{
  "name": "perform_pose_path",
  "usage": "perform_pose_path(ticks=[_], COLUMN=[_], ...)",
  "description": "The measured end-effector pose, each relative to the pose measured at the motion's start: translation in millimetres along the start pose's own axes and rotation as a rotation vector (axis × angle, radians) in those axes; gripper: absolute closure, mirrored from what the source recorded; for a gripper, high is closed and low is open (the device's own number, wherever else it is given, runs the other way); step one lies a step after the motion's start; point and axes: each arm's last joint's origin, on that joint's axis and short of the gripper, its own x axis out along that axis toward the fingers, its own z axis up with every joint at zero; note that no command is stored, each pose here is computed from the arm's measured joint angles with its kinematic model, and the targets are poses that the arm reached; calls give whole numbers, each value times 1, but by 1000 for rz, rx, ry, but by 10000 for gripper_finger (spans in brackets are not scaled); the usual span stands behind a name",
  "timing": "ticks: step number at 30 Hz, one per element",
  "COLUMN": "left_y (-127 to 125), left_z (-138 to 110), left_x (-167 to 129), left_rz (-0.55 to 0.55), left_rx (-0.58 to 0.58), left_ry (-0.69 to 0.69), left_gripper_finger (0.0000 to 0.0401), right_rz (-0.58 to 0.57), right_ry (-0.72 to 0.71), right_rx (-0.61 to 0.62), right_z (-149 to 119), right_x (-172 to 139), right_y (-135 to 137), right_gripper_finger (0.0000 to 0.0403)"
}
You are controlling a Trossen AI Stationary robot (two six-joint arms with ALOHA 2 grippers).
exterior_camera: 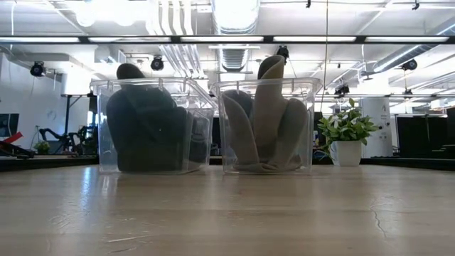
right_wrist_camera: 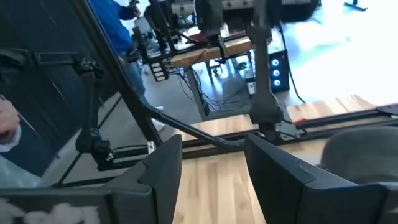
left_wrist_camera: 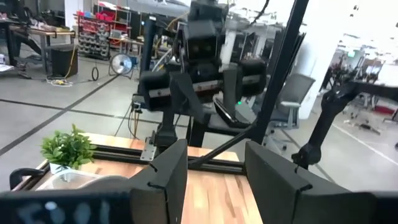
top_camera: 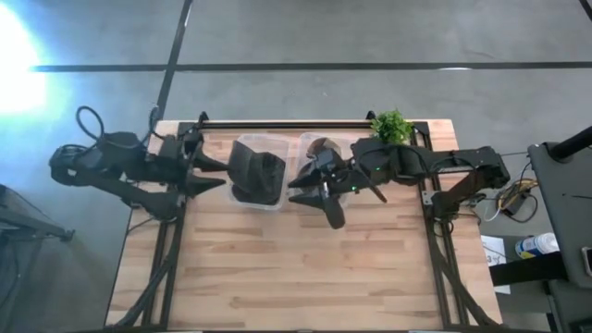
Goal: Pick & Place hat
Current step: Return to Home Position
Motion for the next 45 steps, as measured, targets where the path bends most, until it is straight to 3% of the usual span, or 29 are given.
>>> perform_pose_path(ticks=[4, 9, 15, 22, 27, 33, 45], left_y=[3, 10, 17, 24, 29, 38, 48], left_z=[3, 4, -2, -20, -41, -74, -105], left_x=[-20, -59, -92, -103, -106, -105, -124], left_rz=[8, 72, 99, 153, 175, 284, 293], left_rx=[-12, -13, -11, -11, -73, -133, -202], left_ry=[-13, -39, -17, 42, 36, -8, -89], left_gripper_finger=[247, 247, 247, 247, 247, 247, 247], right_rz=[-32, -80, -49, -40, -15, 28, 51], right_ry=[-13, -126, -162, -180, -236, -346, -372], right_rx=[-10, -26, -16, -5, 37, 50, 71], right_z=[-7, -18, -50, -96, -130, -166, -202], right_x=[-16, -64, -112, -148, -161, -168, -179], right_y=[-1, 1, -9, -25, -37, -49, -62], right_gripper_finger=[232, 232, 232, 232, 232, 232, 232])
